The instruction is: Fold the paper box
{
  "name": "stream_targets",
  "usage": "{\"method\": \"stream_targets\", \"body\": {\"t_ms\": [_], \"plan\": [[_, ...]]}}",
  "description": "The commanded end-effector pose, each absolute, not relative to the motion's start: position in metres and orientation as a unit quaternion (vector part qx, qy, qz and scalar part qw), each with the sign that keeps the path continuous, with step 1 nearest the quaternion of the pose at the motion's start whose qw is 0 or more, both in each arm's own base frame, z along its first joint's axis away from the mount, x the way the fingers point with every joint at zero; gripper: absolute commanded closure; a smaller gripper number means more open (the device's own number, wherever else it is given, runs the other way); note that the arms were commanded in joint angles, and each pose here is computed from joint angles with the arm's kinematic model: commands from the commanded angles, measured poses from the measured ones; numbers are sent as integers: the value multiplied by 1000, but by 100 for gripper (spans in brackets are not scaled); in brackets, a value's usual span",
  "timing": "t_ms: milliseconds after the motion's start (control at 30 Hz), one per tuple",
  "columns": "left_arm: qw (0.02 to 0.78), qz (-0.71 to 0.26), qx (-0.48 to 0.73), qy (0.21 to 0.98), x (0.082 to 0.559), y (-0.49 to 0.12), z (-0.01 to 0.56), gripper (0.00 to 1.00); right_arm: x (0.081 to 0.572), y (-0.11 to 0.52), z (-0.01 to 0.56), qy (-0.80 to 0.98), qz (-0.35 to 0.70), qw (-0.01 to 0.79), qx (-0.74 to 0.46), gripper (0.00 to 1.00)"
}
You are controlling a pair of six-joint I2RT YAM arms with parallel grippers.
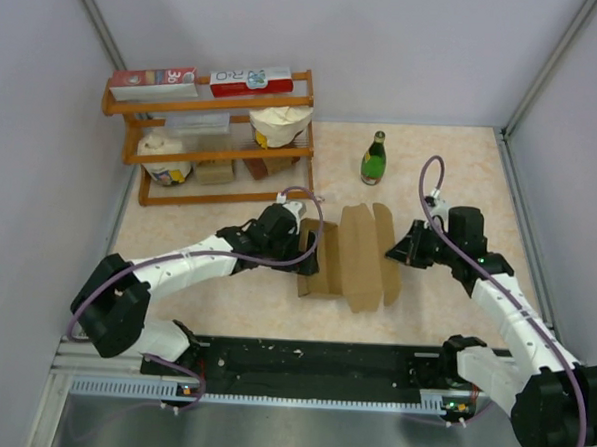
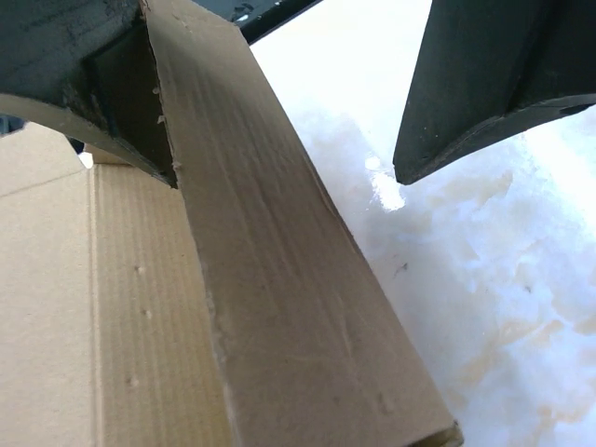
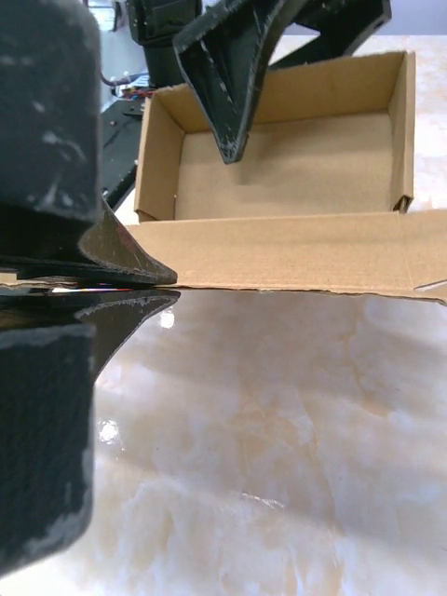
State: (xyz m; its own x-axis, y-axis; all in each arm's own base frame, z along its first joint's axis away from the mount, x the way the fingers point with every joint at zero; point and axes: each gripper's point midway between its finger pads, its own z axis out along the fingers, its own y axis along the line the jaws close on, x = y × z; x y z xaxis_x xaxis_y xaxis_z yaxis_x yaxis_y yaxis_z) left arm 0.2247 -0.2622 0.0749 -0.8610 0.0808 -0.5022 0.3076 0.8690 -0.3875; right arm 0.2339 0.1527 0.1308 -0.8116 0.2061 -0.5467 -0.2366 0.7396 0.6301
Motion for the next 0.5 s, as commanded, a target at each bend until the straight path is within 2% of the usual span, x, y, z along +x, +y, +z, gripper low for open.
{"method": "stream_targets", "body": {"t_ms": [0, 167, 467], "plan": [[300, -278, 118, 905, 242, -279, 132, 1, 243, 133, 157, 892, 301, 338, -14, 100], [315, -299, 135, 891, 251, -293, 155, 1, 240, 127, 165, 899, 281, 335, -19, 100], [265, -323, 151, 896, 246, -313, 128, 1, 235, 137, 179, 885, 315, 342, -36, 100]]}}
